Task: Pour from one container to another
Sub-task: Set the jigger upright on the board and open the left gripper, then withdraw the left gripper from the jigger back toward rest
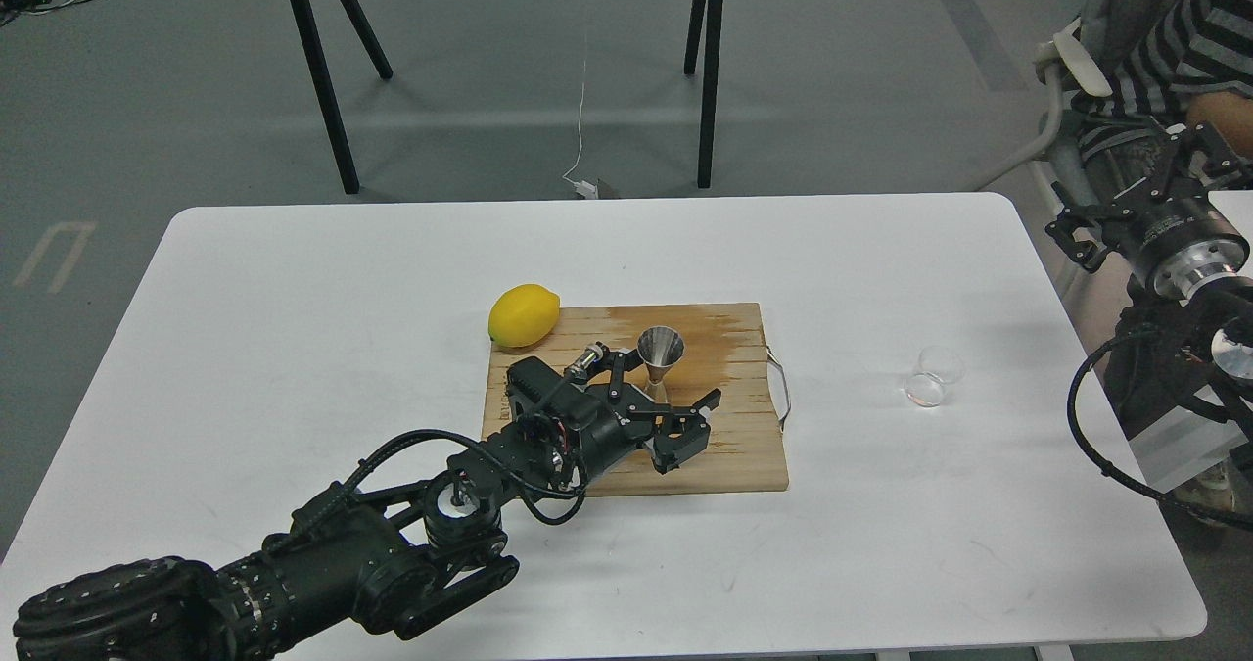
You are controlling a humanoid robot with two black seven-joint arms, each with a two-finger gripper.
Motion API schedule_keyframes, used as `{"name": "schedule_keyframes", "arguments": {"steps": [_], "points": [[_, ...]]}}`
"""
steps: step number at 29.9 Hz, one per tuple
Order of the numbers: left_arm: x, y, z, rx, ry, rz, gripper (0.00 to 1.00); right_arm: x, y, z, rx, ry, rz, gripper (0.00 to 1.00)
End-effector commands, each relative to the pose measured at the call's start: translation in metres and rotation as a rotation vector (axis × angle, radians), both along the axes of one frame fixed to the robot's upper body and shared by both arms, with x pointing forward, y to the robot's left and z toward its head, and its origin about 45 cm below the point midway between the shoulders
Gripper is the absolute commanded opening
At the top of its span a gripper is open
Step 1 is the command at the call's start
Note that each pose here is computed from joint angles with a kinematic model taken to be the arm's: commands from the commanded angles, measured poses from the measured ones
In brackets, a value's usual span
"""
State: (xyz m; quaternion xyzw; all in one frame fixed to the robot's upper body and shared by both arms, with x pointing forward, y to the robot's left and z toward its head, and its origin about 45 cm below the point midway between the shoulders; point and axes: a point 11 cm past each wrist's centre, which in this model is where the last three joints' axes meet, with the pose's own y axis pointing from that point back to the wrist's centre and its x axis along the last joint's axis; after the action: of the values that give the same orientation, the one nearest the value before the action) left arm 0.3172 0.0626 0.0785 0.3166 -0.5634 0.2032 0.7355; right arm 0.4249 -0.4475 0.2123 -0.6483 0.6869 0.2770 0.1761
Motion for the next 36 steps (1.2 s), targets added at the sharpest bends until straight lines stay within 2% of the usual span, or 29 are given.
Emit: {"name": "schedule_keyframes", "arguments": {"steps": [1,21,25,28,36], "points": [[0.001,0.012,-0.001,0.007,-0.002,0.014,0.99,0.0,0.0,0.0,0.0,0.001,0.001,0.99],[0.018,0.069,-0.001,0.073,-0.038,0.084,0.99,0.0,0.0,0.001,0.001,-0.004,0.0,0.99],[0.008,0.083,-0.006,0.076,-0.021,0.091,0.99,0.0,0.0,0.001,0.001,-0.004,-0.001,0.99],[0.009,0.102,-0.002,0.088,-0.031,0.112,0.99,0.0,0.0,0.001,0.001,-0.004,-0.001,0.99],[0.034,0.177,0.027,0.119,-0.153,0.233,0.99,0.001,0.0,0.003,0.002,-0.008,-0.002,0.99]]}}
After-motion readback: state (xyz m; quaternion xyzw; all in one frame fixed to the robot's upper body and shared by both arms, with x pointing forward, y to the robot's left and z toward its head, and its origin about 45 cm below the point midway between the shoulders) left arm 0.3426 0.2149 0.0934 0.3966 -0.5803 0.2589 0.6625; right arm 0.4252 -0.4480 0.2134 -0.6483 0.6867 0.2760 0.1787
